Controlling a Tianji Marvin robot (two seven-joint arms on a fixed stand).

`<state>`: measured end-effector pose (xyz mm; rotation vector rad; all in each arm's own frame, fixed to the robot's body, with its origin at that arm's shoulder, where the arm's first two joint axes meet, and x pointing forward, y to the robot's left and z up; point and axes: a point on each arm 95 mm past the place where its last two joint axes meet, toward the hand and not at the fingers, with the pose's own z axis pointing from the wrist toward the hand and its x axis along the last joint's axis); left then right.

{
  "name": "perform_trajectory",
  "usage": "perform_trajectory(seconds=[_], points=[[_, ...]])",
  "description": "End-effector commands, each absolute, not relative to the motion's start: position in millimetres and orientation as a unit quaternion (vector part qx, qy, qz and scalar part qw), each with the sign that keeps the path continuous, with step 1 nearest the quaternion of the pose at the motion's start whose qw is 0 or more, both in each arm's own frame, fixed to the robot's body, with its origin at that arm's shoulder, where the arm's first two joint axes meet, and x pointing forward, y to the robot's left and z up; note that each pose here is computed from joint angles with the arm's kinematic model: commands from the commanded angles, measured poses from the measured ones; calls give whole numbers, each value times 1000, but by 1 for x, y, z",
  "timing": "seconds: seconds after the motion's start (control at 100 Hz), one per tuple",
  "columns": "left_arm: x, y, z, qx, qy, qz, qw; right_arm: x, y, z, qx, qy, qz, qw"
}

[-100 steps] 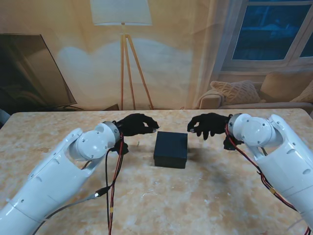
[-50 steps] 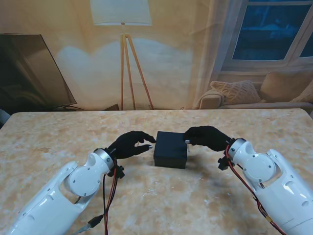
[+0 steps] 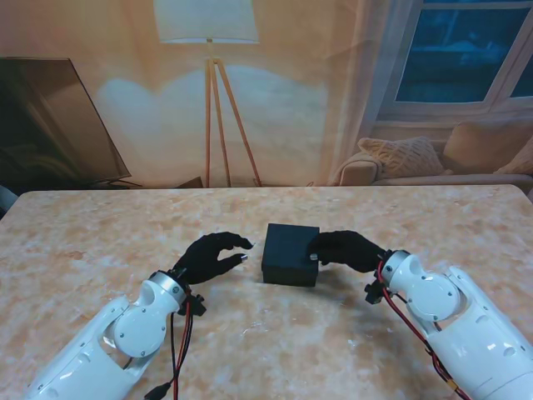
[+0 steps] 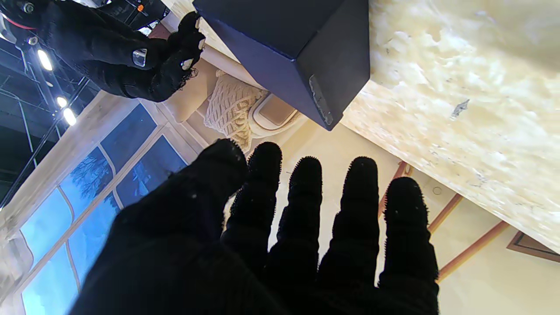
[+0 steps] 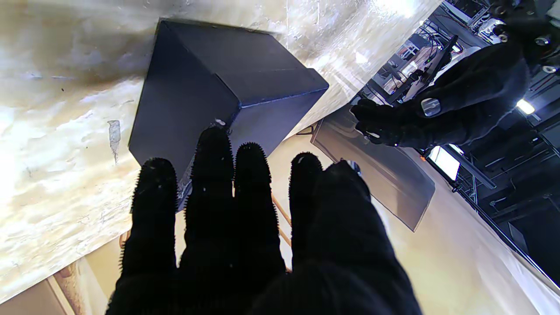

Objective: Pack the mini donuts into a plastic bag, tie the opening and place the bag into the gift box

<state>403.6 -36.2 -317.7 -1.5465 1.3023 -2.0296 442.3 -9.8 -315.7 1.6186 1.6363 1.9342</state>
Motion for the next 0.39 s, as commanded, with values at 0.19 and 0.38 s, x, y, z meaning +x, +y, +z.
perform_trajectory(seconds=[0.19,0.38], points=[[398,-35,-323,-541,455,-694,137,439,-5,-320,540,545,638,59],[396,-35,-323,-543,450,-696,136,439,-5,-319,539,544,641,59]])
